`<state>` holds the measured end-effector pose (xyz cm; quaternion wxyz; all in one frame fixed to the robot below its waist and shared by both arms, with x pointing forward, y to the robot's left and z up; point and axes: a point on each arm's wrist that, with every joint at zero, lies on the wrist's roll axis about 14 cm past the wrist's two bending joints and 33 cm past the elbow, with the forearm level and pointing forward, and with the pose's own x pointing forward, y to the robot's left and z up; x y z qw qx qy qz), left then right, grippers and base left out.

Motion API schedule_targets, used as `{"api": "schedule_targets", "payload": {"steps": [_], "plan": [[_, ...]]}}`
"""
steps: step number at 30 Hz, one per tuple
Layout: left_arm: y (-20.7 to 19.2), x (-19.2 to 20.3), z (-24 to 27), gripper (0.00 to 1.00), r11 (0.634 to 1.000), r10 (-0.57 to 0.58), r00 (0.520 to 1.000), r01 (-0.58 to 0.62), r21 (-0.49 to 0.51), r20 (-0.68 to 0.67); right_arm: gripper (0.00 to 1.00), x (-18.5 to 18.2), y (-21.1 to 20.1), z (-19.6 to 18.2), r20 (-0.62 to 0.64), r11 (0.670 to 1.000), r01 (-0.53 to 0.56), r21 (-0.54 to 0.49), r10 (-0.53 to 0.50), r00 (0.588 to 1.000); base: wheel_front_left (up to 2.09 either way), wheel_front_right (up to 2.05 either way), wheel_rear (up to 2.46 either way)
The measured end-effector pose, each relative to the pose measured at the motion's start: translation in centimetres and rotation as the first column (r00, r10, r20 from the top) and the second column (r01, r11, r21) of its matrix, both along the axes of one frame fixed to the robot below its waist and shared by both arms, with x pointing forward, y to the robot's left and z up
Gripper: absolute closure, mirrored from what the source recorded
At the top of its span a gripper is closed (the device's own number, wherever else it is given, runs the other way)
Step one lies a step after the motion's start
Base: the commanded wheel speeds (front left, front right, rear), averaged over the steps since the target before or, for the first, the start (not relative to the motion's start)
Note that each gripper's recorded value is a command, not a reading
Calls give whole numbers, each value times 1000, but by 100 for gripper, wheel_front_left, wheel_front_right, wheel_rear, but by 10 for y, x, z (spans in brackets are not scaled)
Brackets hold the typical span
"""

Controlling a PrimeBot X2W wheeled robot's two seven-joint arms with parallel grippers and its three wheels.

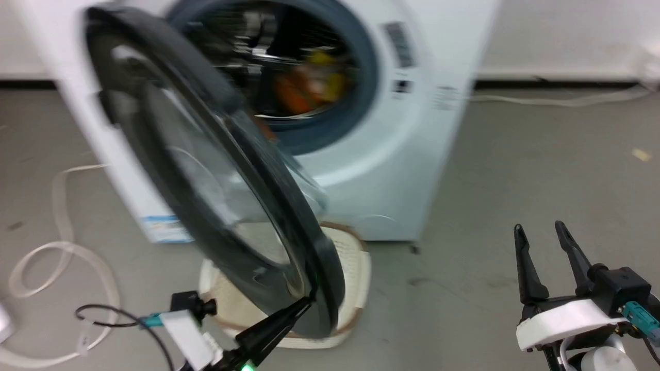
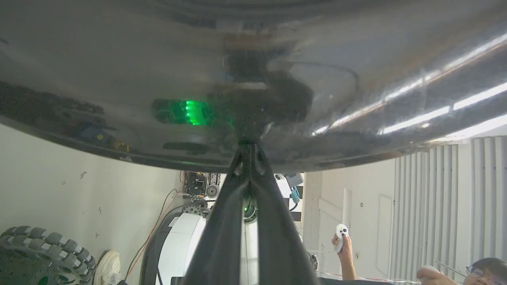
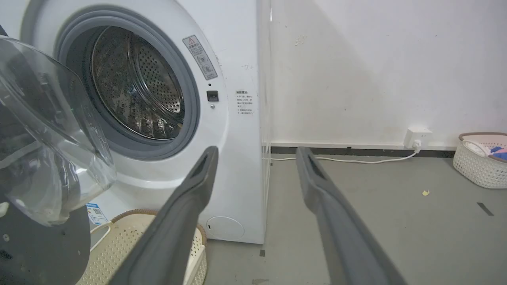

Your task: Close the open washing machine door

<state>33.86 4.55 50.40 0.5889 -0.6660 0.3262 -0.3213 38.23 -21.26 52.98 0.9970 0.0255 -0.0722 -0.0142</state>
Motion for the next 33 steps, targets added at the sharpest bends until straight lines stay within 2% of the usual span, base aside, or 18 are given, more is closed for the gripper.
{"api": "schedule_targets", "payload": {"steps": [5,11,16,22,28,31,33], "plan": [[-51,29,7,100,994,-83,997,82,-69,-10,0,-28,-45,-9,-30,990,138,6,-138,990,0,0,0],[-101,81,15,100,992,-90,996,89,-92,-3,0,-59,-84,-23,-80,962,271,17,-269,960,0,0,0],[-135,133,7,100,998,-10,1000,8,-63,-30,0,-74,-101,-35,-129,941,338,15,-334,934,0,0,0],[-150,188,10,100,988,136,989,-139,-65,-50,0,-78,-107,-42,-163,931,366,4,-360,919,0,0,0],[-145,185,15,100,988,143,989,-145,-57,-31,0,-68,-99,-40,-152,943,333,9,-328,932,0,0,0],[-135,166,9,100,991,129,991,-129,-24,-19,0,-61,-92,-35,-131,953,304,9,-301,945,0,0,0],[-127,146,0,100,992,119,993,-119,34,7,0,-57,-87,-30,-114,958,286,7,-283,952,0,0,0]]}}
